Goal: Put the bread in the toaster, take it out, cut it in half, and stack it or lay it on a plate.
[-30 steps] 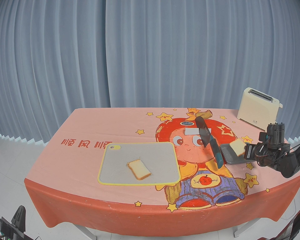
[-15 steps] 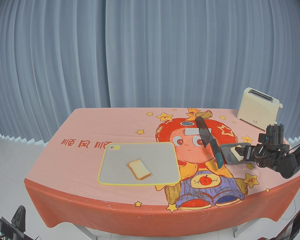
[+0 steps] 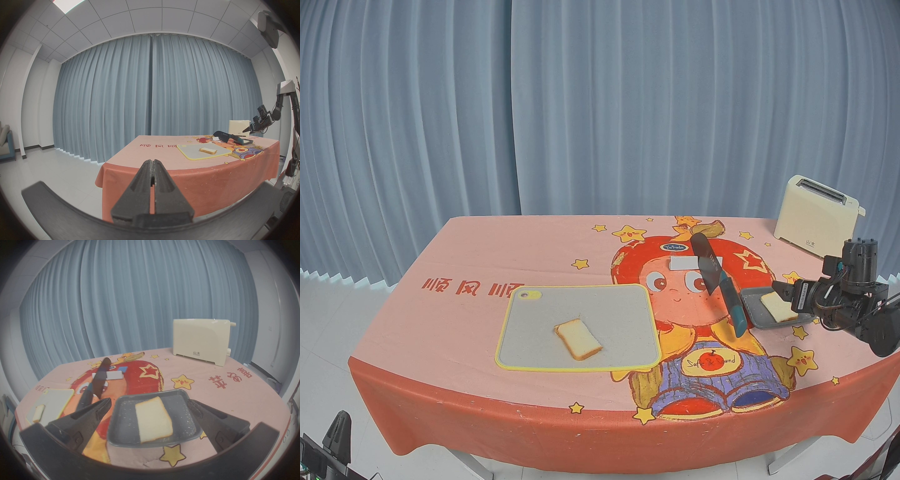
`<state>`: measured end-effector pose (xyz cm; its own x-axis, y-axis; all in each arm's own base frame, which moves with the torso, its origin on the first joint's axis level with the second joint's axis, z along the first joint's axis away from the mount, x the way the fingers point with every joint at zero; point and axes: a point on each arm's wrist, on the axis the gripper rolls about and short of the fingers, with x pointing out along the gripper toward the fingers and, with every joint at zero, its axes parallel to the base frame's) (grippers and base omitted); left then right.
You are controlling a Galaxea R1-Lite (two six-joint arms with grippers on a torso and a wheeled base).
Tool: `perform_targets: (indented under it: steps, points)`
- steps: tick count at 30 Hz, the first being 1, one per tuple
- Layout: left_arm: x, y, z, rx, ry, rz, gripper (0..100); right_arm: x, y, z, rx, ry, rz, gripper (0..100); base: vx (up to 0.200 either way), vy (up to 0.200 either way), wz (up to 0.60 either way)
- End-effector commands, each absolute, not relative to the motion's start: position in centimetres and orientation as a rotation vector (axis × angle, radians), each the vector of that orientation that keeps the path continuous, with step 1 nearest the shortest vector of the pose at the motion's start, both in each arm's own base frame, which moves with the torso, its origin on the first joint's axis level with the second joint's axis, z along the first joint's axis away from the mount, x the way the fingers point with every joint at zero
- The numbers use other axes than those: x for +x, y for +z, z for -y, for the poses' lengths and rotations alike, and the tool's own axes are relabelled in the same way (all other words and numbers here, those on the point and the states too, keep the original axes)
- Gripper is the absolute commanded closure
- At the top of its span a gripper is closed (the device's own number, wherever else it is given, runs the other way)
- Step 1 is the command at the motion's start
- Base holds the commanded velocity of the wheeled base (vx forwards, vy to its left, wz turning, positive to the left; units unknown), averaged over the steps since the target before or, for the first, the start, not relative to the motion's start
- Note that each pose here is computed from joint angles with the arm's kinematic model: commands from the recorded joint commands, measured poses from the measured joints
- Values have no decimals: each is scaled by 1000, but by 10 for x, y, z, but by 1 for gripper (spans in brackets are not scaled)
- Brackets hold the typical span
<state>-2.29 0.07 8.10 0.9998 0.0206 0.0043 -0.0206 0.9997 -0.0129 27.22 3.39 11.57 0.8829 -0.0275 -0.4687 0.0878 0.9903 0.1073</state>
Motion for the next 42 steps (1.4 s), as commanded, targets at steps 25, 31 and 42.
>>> perform_targets:
  steps: [25,31,42]
  points:
    - [-22,76,-1,-12,22,-12,100,193,140,-113,53,343,-418,0,0,176,0]
    - [-22,76,-1,-12,22,-12,100,185,136,-124,37,400,-438,0,0,200,0]
    - [-22,76,-1,-9,22,-12,100,177,120,-151,-3,492,-510,0,0,91,0]
